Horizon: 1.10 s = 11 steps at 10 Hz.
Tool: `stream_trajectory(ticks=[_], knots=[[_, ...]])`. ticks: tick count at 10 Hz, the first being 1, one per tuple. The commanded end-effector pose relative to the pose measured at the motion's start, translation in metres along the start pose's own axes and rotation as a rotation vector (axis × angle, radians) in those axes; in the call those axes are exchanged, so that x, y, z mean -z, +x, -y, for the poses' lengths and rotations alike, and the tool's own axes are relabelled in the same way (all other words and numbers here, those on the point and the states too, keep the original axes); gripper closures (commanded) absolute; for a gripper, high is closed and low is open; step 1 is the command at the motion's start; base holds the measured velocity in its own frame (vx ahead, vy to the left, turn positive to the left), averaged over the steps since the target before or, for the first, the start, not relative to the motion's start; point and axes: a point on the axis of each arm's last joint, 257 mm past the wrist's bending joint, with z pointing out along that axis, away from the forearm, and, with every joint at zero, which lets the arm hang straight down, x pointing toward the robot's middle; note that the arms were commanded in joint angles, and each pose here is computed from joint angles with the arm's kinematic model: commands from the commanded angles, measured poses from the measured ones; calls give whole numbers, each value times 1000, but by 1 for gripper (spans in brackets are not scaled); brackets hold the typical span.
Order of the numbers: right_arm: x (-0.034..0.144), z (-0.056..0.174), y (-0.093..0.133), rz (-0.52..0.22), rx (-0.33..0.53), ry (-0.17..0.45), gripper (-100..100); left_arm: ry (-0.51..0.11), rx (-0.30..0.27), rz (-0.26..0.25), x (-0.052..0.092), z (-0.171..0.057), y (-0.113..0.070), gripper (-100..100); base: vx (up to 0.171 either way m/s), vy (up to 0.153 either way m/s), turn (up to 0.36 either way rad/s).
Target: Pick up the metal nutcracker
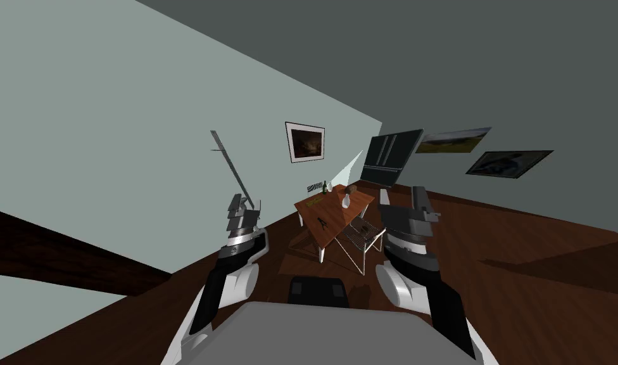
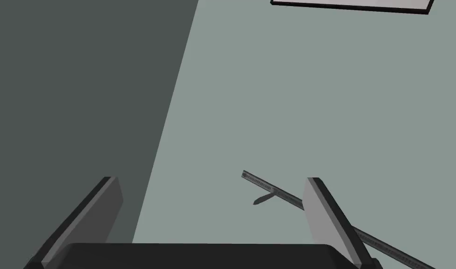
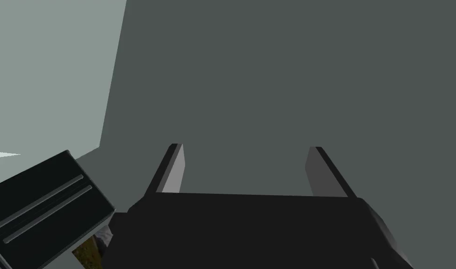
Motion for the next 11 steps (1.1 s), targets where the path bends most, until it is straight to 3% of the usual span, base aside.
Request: stream_trajectory(ticks=[1,3,4,6,7,8,9,11], knots=[[5,16,6,-40,38,50,-100,0,0,0,0,0,0,0,-8,45,86],[21,55,15,-114,130,165,-100,0,0,0,0,0,0,0,-9,109,182],[21,55,15,-114,130,165,-100,0,0,0,0,0,0,0,-9,76,17],[39,92,19,-178,219,270,-100,0,0,0,0,0,0,0,-2,73,105],[39,92,19,-178,219,270,-100,0,0,0,0,0,0,0,12,54,52],[51,113,19,-214,272,329,-100,0,0,0,0,0,0,0,17,61,117],[51,113,19,-214,272,329,-100,0,0,0,0,0,0,0,14,53,50],[75,151,18,-296,389,433,-100,0,0,0,0,0,0,0,19,87,140]])
